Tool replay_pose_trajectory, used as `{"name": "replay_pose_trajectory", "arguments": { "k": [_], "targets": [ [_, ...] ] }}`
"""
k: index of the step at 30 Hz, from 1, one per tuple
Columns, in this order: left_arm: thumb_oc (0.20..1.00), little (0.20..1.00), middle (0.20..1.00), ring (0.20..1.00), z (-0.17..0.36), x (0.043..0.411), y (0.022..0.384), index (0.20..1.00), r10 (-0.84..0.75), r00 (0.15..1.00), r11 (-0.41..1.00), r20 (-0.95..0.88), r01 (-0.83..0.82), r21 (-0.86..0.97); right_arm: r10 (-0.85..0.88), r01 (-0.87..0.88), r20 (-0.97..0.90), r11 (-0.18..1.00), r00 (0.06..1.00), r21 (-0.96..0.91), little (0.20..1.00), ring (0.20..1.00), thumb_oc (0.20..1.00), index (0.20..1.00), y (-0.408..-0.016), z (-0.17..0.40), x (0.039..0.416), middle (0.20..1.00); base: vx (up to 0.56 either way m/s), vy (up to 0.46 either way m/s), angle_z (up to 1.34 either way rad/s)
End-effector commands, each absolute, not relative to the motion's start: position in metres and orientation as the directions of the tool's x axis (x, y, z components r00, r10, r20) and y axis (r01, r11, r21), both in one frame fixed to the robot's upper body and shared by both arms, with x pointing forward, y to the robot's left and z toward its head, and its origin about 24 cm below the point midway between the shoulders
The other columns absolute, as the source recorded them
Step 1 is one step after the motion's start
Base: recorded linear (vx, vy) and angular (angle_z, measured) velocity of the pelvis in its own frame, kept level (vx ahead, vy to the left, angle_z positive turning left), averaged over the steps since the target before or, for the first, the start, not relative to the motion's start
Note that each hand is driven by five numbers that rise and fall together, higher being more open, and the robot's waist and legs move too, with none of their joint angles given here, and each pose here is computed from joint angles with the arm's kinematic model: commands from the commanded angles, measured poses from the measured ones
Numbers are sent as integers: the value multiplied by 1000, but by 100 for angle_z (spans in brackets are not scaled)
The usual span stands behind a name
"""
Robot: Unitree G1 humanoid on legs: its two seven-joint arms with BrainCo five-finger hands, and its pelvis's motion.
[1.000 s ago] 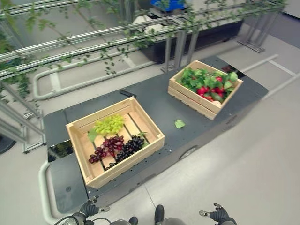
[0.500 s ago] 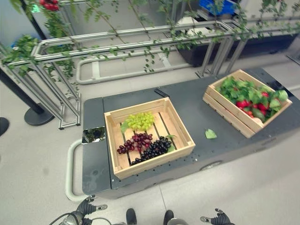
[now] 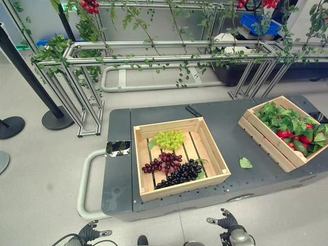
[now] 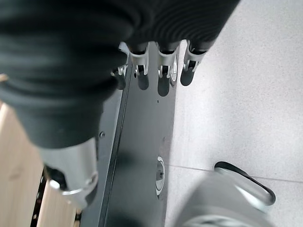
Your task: Pick up the fruits from the basket on one side to the basket on the other side
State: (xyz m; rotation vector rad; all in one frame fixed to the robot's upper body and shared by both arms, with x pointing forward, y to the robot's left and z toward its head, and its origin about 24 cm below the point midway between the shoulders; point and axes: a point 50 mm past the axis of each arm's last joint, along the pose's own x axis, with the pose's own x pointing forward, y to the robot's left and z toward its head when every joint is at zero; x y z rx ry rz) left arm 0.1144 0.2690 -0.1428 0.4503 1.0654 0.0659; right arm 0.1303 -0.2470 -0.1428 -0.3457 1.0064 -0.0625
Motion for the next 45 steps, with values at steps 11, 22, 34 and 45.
{"name": "replay_pose_trajectory", "arguments": {
  "k": [11, 22, 34, 45],
  "targets": [
    [1000, 1000, 1000, 1000, -140, 117, 274, 1000, 272, 504, 900, -820, 168, 402, -211, -130, -822, 937, 530, -325, 1000, 1000, 1000, 1000, -248, -143, 132, 1000, 102, -131, 35],
    [1000, 1000, 1000, 1000, -147, 108, 264, 1000, 246, 468, 891, -849, 237, 388, -202, -200, -848, 921, 489, -335, 1000, 1000, 1000, 1000, -246, -149, 118, 1000, 56, -79, 9],
    [1000, 1000, 1000, 1000, -151, 100, 260, 1000, 246, 443, 901, -862, 223, 372, -203, -201, -866, 925, 456, -322, 1000, 1000, 1000, 1000, -243, -153, 107, 1000, 17, -7, -1],
    [1000, 1000, 1000, 1000, -152, 94, 261, 1000, 257, 428, 905, -867, 208, 371, -200, -202, -880, 929, 431, -310, 1000, 1000, 1000, 1000, -239, -157, 98, 1000, 0, 0, 0]
  ]
}}
